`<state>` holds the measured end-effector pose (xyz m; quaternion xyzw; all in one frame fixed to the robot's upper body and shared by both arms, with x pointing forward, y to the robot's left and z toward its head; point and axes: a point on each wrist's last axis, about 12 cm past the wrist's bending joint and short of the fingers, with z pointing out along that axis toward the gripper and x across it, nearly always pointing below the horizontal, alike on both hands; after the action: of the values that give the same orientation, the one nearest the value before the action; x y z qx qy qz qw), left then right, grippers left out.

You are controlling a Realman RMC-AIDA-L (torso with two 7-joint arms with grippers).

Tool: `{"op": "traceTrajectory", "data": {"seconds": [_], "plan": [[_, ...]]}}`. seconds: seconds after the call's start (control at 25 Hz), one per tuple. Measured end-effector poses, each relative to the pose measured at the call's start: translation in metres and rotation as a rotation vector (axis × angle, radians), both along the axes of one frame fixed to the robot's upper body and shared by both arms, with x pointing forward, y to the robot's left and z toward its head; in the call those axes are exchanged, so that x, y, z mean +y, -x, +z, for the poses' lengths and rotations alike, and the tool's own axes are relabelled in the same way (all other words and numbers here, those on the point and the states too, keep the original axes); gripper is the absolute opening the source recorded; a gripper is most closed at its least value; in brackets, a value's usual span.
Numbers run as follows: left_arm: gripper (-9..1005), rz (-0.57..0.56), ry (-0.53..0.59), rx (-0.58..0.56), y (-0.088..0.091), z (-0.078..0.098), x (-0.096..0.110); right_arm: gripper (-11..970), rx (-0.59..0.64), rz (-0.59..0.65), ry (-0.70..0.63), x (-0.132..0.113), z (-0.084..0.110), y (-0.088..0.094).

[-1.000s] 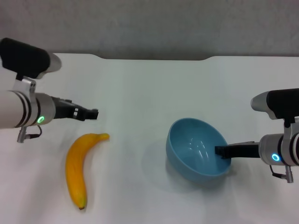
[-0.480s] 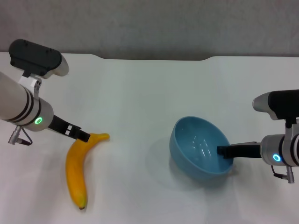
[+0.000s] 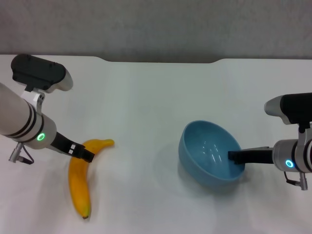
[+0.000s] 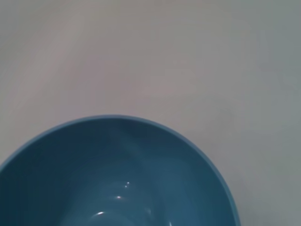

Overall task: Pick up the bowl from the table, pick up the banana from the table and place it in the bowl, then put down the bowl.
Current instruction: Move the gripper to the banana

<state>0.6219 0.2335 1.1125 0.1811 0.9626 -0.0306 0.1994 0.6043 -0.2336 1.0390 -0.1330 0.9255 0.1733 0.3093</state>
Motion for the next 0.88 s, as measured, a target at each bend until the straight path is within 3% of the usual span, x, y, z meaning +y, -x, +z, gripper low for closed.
{"op": "traceTrajectory", "data": {"seconds": [0.88], "plan": [[883,0.019,0.036,-0.004,0.007,-0.012,-0.002,36,-0.13,0.087,-0.003,0.023,0.036,-0.019]]}}
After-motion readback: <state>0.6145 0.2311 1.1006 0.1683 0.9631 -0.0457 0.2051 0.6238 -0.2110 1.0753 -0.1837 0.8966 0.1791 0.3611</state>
